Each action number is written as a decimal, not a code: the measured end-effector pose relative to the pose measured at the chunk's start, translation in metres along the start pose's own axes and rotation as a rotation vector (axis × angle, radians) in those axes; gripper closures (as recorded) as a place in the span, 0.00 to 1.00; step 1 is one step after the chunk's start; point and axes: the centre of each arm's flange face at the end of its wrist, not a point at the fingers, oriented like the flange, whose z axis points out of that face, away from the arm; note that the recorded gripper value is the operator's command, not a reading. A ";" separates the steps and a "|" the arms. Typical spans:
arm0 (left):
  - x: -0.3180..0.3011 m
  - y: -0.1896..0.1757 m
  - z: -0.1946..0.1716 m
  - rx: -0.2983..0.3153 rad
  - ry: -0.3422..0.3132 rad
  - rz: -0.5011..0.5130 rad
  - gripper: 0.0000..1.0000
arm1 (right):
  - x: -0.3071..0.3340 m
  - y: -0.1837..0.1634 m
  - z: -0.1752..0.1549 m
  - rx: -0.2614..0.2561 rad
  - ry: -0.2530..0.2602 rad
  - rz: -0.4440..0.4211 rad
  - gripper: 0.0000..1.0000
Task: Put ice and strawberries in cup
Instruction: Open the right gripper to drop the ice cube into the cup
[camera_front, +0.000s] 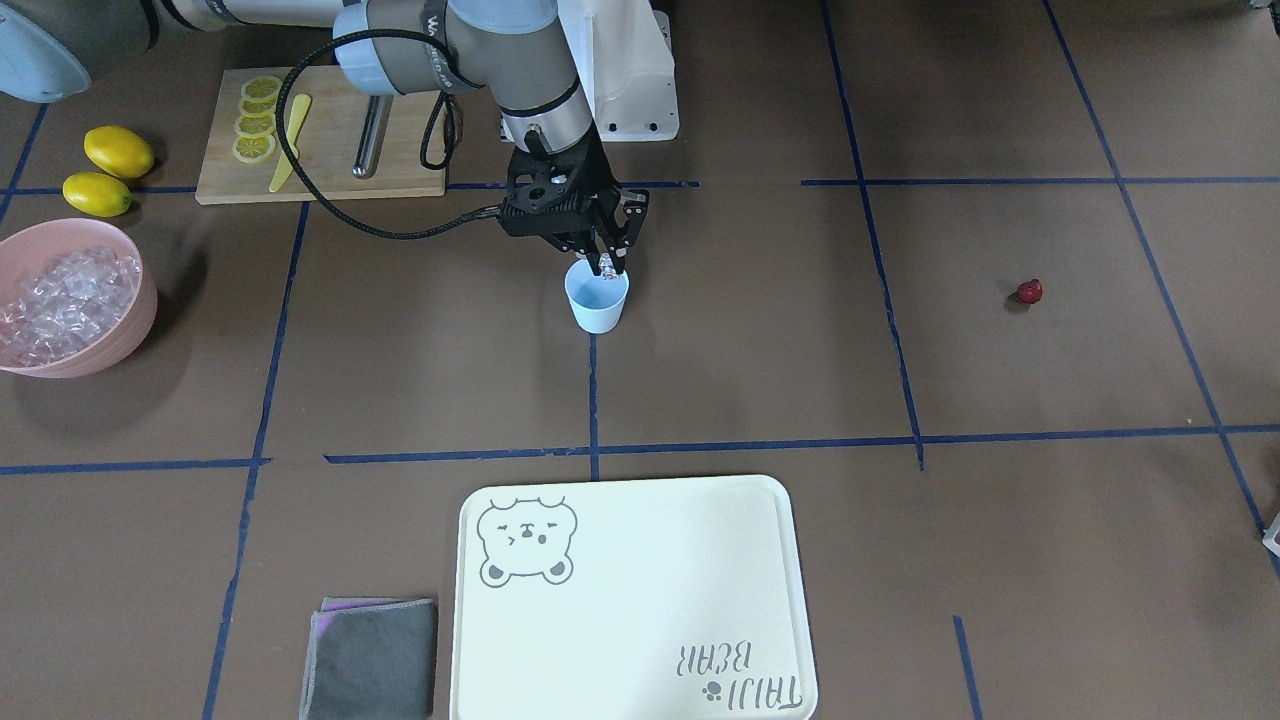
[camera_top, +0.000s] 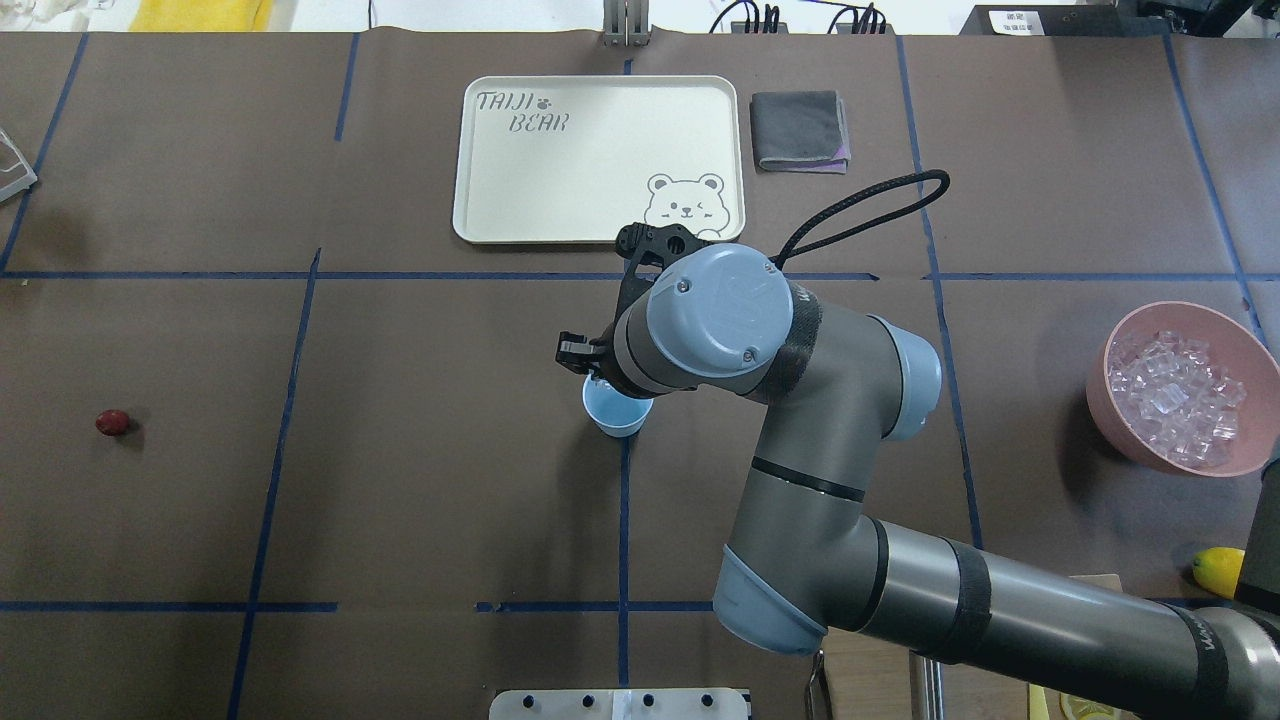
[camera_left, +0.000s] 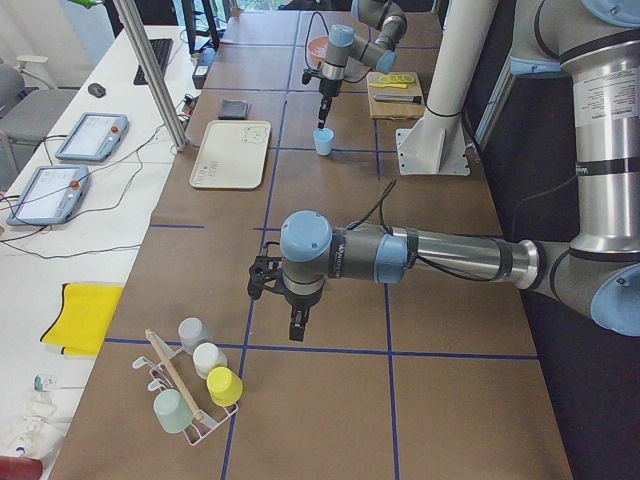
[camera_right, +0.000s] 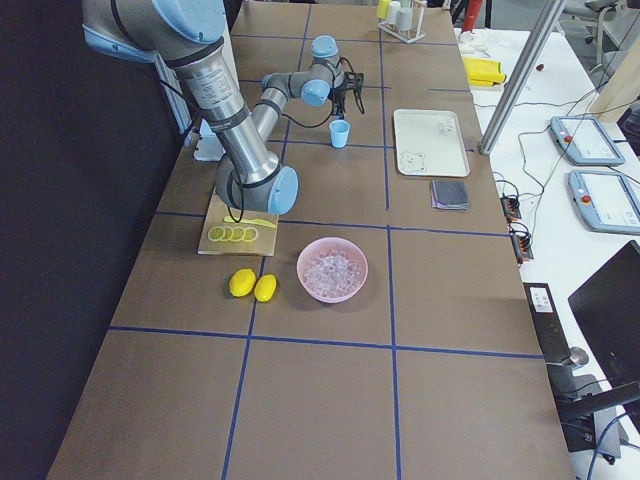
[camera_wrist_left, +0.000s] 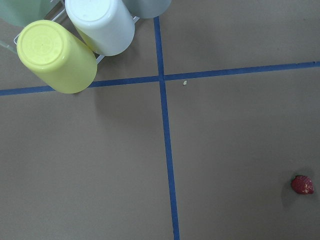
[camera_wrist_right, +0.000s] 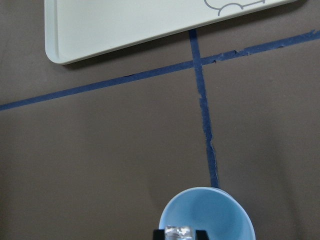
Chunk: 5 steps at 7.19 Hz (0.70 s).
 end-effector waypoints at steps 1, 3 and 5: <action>0.000 0.000 0.000 0.000 0.000 0.001 0.00 | 0.003 0.001 0.003 -0.002 0.007 0.000 0.56; 0.001 0.000 0.000 0.000 0.000 0.000 0.00 | 0.004 0.001 0.006 -0.002 0.014 0.001 0.35; 0.001 0.000 0.000 0.000 0.000 0.000 0.00 | 0.005 0.001 0.007 -0.002 0.017 0.001 0.30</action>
